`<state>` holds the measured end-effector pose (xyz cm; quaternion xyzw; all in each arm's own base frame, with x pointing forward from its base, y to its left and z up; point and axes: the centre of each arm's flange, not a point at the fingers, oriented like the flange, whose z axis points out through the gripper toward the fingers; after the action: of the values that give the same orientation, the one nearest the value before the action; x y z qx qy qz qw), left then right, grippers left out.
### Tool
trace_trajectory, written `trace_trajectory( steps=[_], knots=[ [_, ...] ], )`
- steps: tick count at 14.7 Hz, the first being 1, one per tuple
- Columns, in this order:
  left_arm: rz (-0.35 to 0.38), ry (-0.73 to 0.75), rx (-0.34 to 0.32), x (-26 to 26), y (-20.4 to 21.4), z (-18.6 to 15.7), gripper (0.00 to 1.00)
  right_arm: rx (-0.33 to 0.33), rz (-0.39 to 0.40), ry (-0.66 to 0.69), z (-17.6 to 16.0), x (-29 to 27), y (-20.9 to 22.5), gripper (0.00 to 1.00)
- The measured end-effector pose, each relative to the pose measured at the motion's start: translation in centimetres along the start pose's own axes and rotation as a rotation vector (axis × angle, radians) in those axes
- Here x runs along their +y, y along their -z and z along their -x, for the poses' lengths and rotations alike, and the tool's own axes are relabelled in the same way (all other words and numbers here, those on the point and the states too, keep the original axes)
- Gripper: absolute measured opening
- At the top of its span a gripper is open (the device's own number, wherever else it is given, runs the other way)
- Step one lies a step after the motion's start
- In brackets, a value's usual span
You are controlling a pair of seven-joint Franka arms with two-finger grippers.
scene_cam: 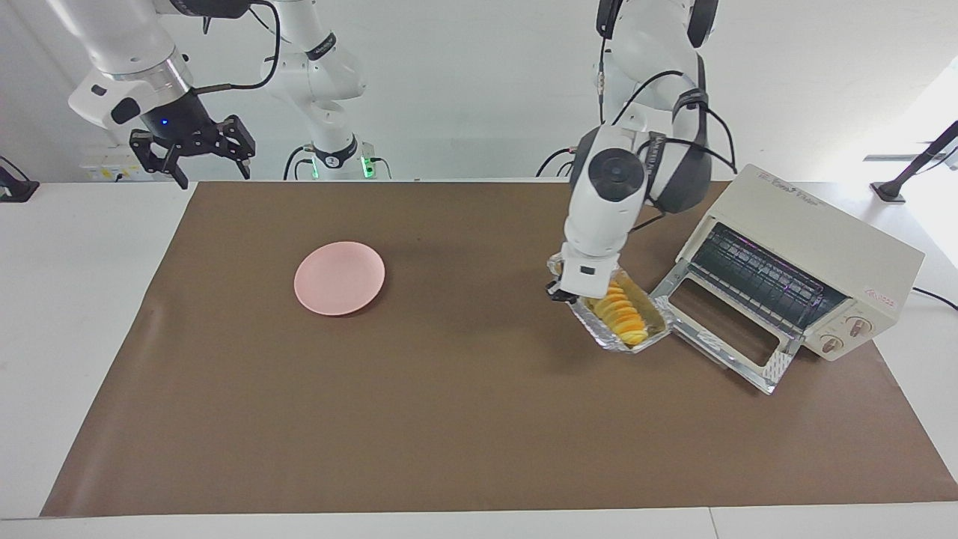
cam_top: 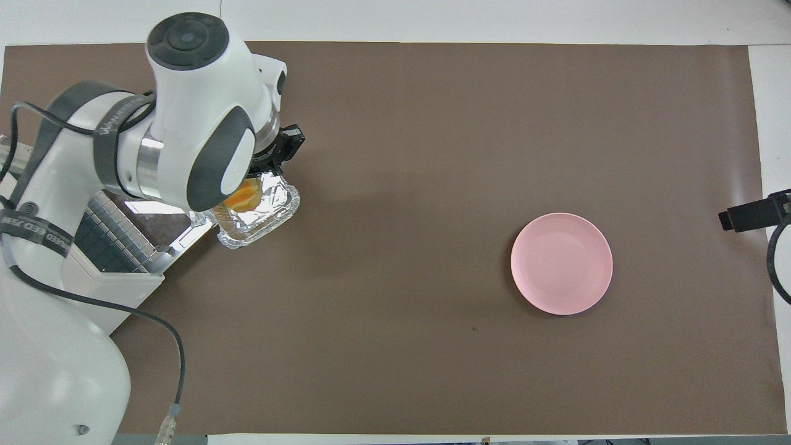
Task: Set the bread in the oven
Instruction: 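Carry the foil tray into the open oven with the left gripper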
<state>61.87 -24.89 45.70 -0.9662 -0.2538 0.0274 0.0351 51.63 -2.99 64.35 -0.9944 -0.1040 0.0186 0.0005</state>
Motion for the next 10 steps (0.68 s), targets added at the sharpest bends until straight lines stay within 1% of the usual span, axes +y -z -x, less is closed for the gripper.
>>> trace_trajectory(
  steps=[2,5,8,10],
  knots=[
    [-0.015,0.076,-0.004,-3.5,-0.9,-3.7,0.02,0.000,0.000,0.000,0.0,0.0,0.0,1.00],
    [-0.015,0.113,-0.013,-8.6,-2.8,-8.6,0.02,0.001,0.000,0.000,0.0,0.0,0.0,1.00],
    [-0.021,0.104,-0.035,-13.3,-5.1,-11.6,0.02,-0.002,-0.001,0.000,0.1,0.0,0.0,1.00],
    [-0.025,0.120,-0.049,-16.2,-5.9,-13.1,0.02,-0.012,-0.003,0.000,0.2,-0.1,-0.1,1.00]
  ],
)
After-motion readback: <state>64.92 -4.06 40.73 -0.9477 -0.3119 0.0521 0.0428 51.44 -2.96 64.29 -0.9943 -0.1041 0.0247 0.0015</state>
